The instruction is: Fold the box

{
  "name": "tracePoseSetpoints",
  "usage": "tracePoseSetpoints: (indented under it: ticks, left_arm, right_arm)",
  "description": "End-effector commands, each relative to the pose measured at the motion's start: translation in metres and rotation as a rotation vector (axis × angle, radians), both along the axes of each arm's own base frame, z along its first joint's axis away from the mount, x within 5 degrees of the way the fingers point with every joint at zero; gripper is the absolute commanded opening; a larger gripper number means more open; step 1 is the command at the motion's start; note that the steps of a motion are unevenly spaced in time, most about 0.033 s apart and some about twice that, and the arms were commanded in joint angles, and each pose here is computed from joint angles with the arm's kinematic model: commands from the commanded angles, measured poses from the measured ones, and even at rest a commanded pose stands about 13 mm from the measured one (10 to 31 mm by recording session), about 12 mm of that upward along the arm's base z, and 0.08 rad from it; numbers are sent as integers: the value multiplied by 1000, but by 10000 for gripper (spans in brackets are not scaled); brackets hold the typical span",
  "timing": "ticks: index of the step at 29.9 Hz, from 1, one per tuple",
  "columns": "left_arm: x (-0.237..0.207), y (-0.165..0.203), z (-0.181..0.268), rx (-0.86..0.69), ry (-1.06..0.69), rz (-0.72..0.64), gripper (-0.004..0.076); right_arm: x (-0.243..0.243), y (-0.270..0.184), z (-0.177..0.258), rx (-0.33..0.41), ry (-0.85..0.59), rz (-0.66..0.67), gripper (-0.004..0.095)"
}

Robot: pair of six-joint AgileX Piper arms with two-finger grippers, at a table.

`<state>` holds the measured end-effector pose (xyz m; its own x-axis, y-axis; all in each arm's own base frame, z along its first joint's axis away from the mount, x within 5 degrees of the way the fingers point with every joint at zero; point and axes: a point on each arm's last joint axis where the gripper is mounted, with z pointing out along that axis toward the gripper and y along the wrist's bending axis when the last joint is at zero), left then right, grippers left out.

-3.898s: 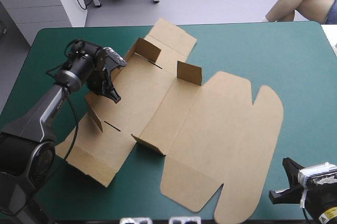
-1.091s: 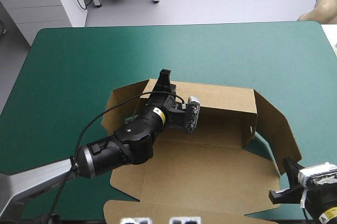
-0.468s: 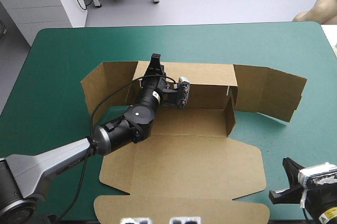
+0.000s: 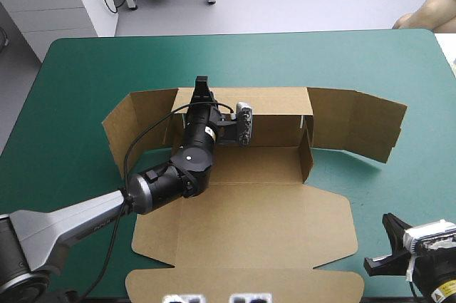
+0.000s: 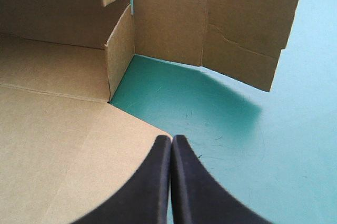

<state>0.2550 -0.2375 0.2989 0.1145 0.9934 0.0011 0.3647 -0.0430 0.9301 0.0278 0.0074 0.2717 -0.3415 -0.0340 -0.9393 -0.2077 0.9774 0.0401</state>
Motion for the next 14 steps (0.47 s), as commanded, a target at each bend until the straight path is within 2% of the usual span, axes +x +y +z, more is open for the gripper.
tracePoseSetpoints:
  ticks: [1, 14]
  left_arm:
    - [-8, 3, 26, -37, -83, 24, -8]
    - [-23, -5, 28, -14, -102, 41, -8]
  right_arm:
    - [2, 0, 13, 6, -79, -5, -18]
    - [3, -1, 13, 13, -76, -15, -18]
